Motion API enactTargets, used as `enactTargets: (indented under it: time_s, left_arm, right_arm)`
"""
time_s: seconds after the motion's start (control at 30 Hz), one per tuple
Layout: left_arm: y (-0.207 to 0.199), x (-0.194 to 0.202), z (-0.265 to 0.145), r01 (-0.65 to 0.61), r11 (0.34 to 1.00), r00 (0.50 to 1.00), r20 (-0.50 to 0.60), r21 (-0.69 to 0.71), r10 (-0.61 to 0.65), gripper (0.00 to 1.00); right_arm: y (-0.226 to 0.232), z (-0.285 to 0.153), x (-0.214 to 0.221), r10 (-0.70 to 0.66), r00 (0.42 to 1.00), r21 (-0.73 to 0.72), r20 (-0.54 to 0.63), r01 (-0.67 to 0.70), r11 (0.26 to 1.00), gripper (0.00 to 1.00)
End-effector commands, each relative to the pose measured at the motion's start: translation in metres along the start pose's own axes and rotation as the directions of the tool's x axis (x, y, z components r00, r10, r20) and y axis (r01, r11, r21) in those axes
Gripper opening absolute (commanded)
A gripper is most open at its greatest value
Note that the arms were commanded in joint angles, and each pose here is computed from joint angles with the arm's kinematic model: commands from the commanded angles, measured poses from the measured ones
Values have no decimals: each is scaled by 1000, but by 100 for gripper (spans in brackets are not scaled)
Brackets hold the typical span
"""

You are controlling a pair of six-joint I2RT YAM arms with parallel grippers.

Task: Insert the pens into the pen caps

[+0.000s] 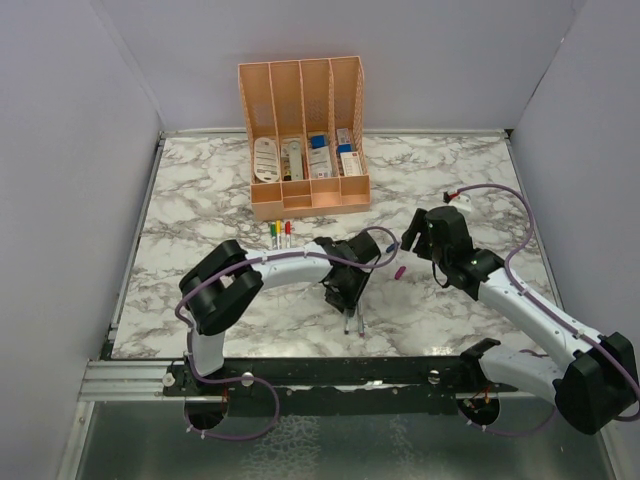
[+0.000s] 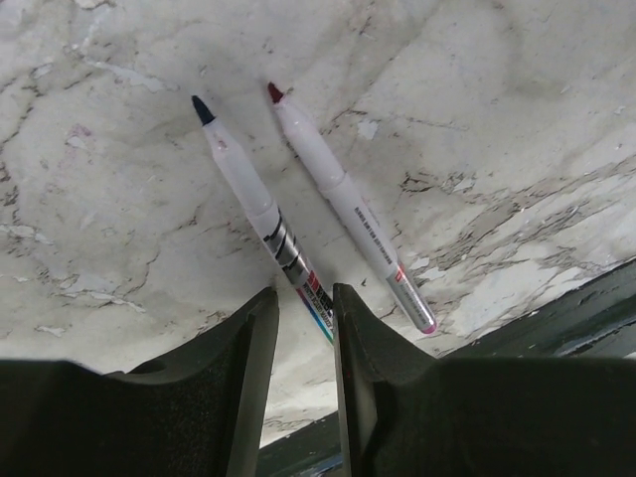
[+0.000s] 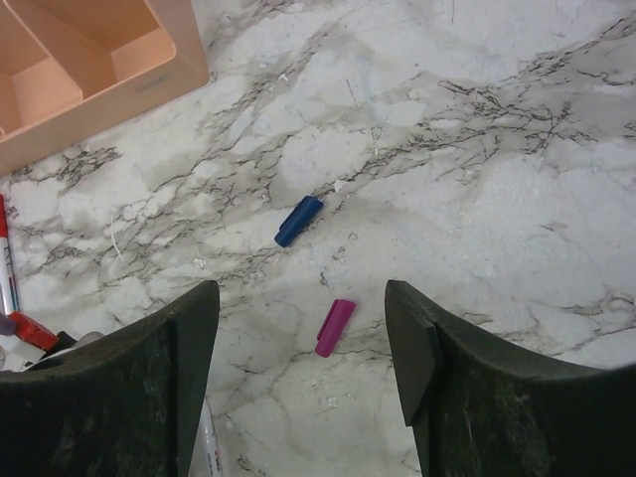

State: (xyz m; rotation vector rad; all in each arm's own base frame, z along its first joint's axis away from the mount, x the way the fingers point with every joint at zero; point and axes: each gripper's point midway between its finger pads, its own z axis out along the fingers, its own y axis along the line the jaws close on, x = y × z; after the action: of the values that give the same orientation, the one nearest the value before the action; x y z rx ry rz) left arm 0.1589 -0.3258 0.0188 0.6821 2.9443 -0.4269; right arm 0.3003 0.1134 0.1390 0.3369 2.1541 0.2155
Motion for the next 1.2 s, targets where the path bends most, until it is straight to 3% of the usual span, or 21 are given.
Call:
enactTargets:
  time_s: [0.0, 0.23, 0.47, 1.17]
  left_arm:
    - [60, 39, 16, -6, 982, 991, -134, -186, -20, 34]
    - [103, 42, 14, -21, 937, 984, -173, -349, -43, 35]
    - [129, 24, 4, -11, 895, 989, -135, -445, -55, 35]
    - [121, -2, 33, -111, 930, 991, -107, -350, 79, 34]
  right_arm:
    - [-1, 3, 0, 24, 1000, 2, 6, -24, 1000, 67]
    - [0, 5, -1, 28, 1000, -4, 6, -28, 1000, 67]
    - [1, 4, 0, 34, 999, -11, 4, -34, 999, 66]
    - [5, 2, -5, 34, 999, -29, 8, -34, 999, 66]
